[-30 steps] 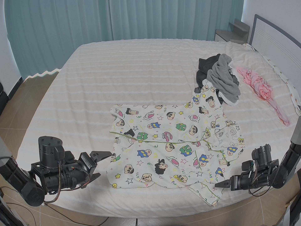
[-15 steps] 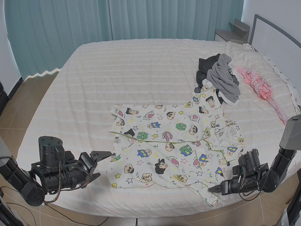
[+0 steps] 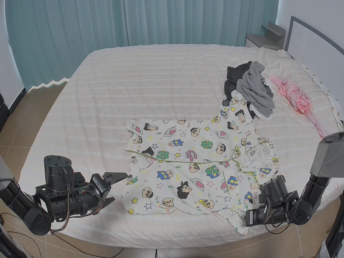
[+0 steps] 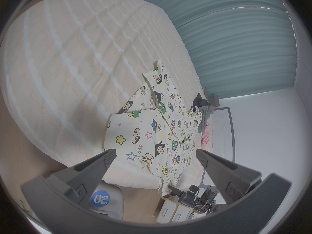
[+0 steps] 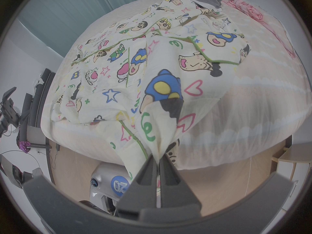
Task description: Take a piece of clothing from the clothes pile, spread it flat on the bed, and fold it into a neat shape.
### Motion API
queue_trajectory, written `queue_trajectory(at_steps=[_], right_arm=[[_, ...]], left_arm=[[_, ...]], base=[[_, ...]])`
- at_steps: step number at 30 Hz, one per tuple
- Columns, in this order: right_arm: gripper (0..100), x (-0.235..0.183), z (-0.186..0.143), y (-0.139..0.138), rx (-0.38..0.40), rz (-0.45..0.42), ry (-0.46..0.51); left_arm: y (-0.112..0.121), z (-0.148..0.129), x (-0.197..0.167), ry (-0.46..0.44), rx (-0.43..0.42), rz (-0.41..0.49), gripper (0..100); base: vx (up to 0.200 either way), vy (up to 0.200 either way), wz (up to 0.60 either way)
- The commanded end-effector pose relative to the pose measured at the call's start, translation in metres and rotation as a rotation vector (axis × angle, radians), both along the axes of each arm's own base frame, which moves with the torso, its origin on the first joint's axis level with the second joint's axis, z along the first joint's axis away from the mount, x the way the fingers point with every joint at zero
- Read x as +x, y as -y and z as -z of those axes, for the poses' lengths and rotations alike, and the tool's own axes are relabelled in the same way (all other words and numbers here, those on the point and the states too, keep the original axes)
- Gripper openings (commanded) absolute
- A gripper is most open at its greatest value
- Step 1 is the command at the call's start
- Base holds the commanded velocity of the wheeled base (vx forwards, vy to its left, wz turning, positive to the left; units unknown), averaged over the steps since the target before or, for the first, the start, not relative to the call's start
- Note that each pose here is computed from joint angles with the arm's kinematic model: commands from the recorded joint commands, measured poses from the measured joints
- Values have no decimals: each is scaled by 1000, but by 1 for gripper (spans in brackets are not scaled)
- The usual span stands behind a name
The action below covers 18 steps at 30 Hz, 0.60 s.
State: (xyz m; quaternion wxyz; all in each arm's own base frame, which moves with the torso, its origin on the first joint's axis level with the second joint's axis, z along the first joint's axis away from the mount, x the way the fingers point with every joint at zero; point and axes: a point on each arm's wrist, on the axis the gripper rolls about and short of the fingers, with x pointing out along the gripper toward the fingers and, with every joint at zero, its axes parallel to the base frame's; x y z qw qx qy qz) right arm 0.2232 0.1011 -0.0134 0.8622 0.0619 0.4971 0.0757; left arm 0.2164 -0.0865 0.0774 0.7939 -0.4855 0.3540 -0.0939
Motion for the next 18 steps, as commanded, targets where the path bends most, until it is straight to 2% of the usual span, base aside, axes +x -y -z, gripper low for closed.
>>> queue_trajectory(at_steps=[1,7,12,13,18], right_arm=[[0,-14,-26,7,61,40,58],[0,-27,-63,13,112,44,168],[0,-33,-83,15,101,38,165],[0,-36,-101,17,96,32,166],[0,-38,-129,17,76,19,138]], left_arm=[[0,0,0,0,0,-1,100],[0,0,0,1,-1,-1,100],[0,-1,0,4,-2,-1,100],[0,-1,0,3,-1,-2,100],[0,-1,0,4,-2,-1,100]], base=[[0,0,0],[0,0,0],[0,0,0],[0,0,0],[0,0,0]])
